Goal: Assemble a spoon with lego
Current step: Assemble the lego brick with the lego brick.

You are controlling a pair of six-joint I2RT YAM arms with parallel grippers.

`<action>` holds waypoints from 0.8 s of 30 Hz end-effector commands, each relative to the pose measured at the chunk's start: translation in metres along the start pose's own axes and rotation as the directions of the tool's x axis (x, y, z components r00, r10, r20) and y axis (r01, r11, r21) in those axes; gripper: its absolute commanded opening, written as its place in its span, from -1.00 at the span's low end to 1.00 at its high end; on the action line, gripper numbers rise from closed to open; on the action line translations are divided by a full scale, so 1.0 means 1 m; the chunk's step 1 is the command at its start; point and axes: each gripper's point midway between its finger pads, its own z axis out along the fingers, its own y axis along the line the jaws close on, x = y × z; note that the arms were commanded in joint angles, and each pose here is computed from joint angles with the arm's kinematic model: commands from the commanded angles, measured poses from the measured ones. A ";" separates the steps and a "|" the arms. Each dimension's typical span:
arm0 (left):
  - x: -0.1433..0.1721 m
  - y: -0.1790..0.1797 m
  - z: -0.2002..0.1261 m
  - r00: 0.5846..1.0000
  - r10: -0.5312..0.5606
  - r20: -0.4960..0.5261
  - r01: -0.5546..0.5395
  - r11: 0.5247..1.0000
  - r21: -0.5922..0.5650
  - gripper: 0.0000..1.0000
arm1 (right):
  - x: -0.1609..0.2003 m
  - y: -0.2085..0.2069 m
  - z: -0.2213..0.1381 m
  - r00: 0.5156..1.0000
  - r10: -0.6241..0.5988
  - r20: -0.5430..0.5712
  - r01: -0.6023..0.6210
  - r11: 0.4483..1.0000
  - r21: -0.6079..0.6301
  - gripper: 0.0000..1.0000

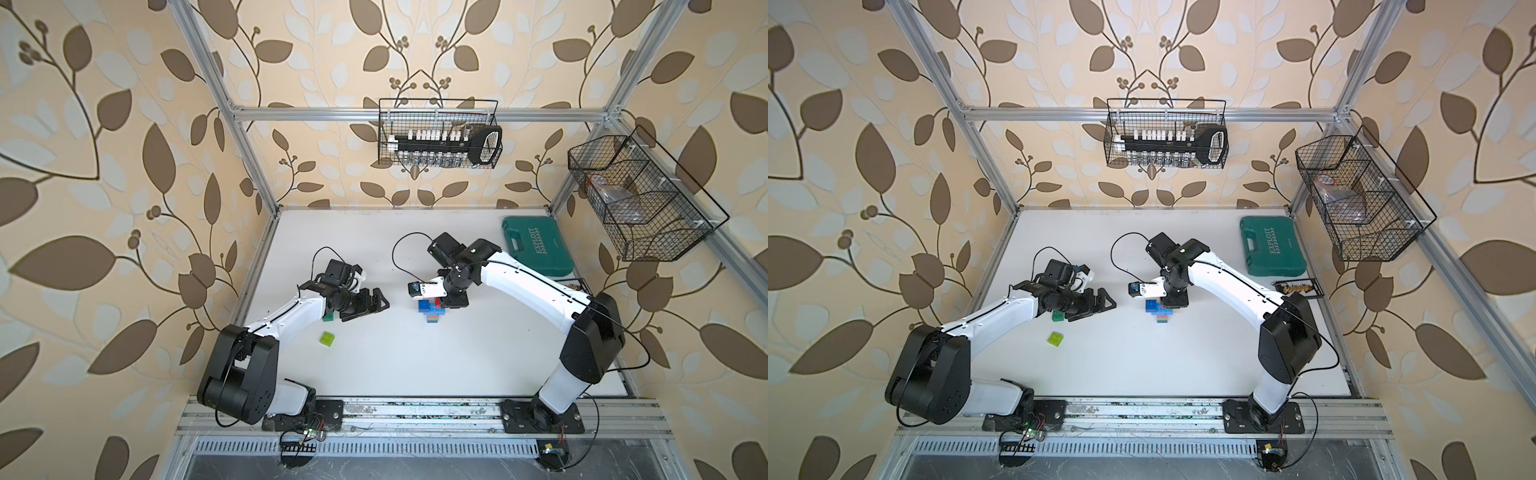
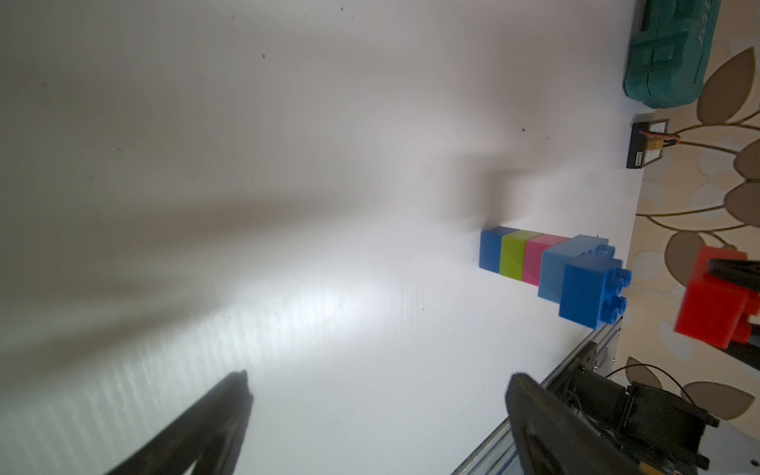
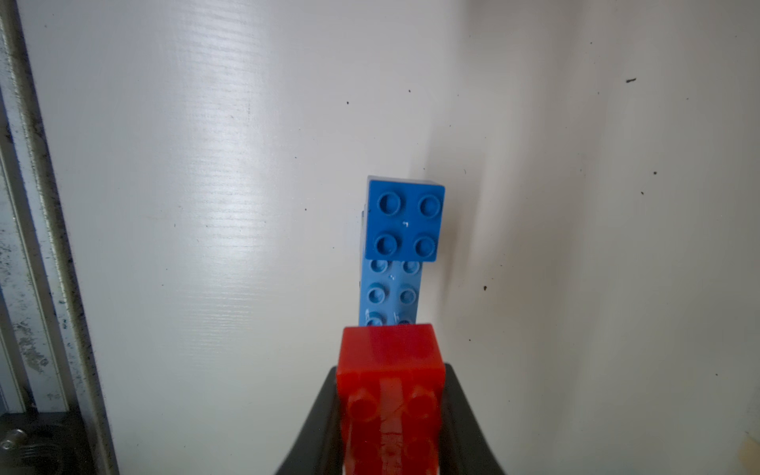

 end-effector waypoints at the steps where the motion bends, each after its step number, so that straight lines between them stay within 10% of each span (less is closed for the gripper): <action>1: 0.000 -0.006 -0.003 0.999 0.029 0.015 -0.029 0.999 0.014 0.98 | -0.014 0.003 -0.001 0.999 0.002 0.037 0.000 0.999 -0.048 -1.00; 24: 0.002 -0.005 -0.001 1.000 0.031 0.005 -0.031 0.999 0.009 0.98 | -0.003 0.004 0.020 0.995 0.086 -0.043 -0.089 0.992 -0.084 -1.00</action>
